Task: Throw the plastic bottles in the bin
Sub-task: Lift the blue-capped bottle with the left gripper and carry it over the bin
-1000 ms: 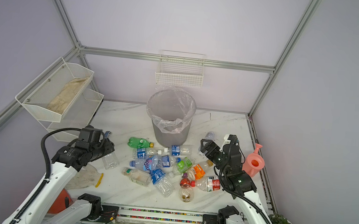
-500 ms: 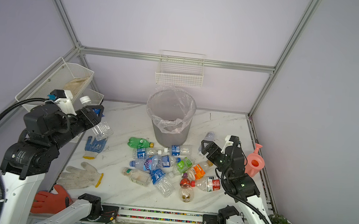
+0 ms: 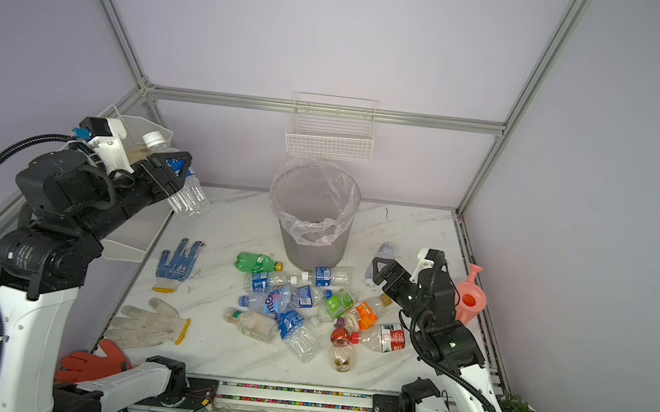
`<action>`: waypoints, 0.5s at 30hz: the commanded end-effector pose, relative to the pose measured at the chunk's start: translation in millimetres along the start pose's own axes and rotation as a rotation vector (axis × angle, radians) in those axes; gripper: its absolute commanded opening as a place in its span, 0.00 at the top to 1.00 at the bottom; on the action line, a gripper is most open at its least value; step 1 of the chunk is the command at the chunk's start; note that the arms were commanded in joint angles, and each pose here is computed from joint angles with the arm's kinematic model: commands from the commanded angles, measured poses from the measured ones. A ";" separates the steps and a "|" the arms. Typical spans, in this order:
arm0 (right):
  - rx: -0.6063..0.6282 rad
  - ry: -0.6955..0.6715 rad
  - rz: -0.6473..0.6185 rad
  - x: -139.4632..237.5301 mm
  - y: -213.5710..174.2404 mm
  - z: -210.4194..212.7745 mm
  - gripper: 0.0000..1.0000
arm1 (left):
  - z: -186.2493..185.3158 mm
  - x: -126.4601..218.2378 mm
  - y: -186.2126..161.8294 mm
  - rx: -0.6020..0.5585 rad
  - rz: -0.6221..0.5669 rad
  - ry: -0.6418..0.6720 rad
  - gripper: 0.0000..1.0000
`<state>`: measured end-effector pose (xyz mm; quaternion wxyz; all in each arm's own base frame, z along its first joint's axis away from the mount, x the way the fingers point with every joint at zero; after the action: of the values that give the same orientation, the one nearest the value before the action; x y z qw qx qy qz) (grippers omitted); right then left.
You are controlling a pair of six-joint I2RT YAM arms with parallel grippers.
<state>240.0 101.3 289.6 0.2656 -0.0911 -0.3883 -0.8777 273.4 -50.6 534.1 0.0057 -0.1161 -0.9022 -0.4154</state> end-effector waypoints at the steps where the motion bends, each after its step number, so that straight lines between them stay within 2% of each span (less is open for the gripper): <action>1: 0.004 -0.015 -0.014 9.9 5.1 2.6 0.09 | -36.2 20.0 28.5 -0.035 -0.087 -0.127 0.61; 8: 0.006 -0.020 -0.013 7.7 4.5 0.9 0.09 | -48.9 5.0 29.6 -0.031 -0.091 -0.160 0.60; 15: 0.009 -0.010 -0.002 5.6 2.0 1.7 0.09 | -67.3 -16.3 20.0 -0.076 -0.076 -0.167 0.60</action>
<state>237.8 98.5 294.8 0.2601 -0.0928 -0.3916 -0.8777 299.3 -92.1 548.2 -0.0301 -0.1527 -0.8912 -0.4260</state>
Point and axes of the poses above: each gripper's point midway between its finger pads, its own x axis back along the fingers, its own z axis along the line the jaws close on, y = z × x, the point moved 2 cm from there along x, back along the fingers, and after that the axes turned 7 degrees about x, right-handed, at the moved point
